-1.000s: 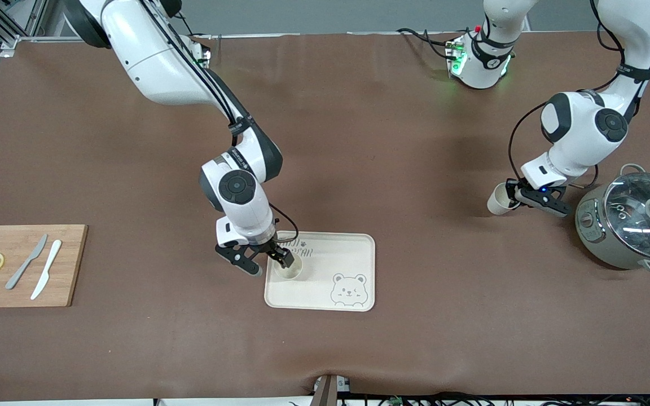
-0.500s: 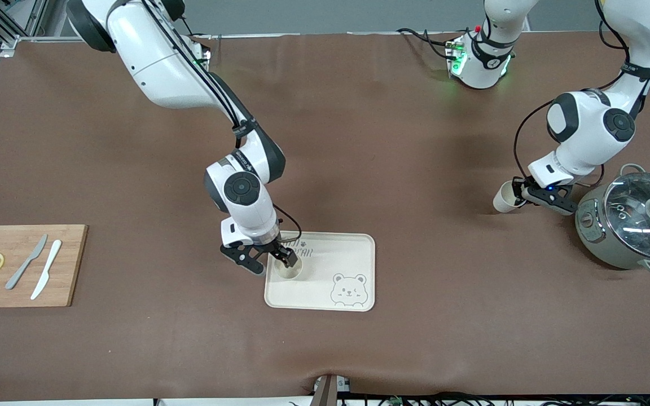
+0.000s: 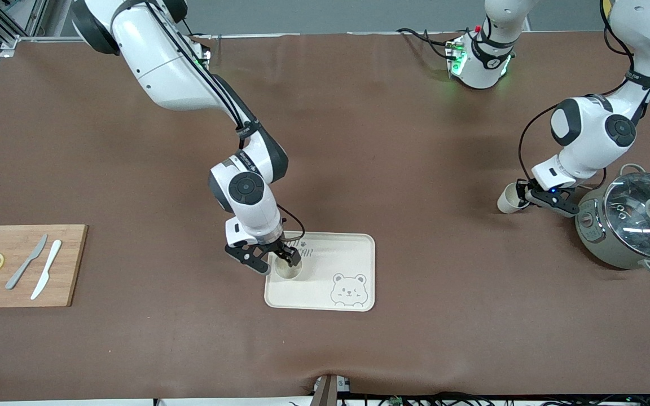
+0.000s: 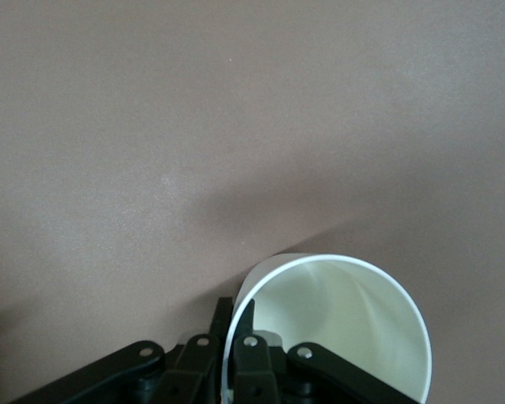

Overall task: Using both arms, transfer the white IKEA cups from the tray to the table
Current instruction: 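Carry the cup toward the pot while the right gripper lowers onto the cup, then grasp the second cup with the right gripper and carry it toward the cutting board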

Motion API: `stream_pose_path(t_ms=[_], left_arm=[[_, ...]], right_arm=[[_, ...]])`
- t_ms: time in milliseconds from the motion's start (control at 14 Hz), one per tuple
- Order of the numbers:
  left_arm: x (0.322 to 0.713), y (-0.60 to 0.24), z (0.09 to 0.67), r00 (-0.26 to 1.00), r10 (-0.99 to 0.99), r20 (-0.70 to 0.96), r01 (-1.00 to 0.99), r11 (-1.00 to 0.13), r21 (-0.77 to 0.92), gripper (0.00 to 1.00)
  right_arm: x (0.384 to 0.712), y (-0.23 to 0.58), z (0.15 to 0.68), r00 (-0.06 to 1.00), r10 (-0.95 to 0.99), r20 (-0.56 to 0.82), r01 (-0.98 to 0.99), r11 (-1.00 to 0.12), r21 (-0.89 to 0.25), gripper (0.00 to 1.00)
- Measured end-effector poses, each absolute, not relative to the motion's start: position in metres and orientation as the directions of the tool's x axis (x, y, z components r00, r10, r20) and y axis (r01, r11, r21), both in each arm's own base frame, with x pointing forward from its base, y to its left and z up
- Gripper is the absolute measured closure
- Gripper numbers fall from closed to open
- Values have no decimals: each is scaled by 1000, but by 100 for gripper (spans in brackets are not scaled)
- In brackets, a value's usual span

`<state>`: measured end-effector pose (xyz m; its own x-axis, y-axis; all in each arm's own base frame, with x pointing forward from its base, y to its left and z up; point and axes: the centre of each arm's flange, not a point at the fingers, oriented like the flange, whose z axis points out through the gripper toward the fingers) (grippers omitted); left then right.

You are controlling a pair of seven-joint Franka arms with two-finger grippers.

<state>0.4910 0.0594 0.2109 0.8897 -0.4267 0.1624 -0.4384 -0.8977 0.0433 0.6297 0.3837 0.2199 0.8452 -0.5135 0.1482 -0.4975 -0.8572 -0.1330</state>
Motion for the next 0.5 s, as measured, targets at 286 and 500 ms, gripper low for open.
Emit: stream_pose_path(t_ms=[286, 500], left_arm=[[493, 60, 213, 888, -428, 166, -439, -897, 40, 96], [496, 57, 215, 853, -496, 161, -502, -865, 0, 96]], right_arm=[[630, 386, 221, 846, -512, 150, -495, -858, -136, 5], [629, 387, 222, 846, -511, 151, -494, -858, -138, 37]])
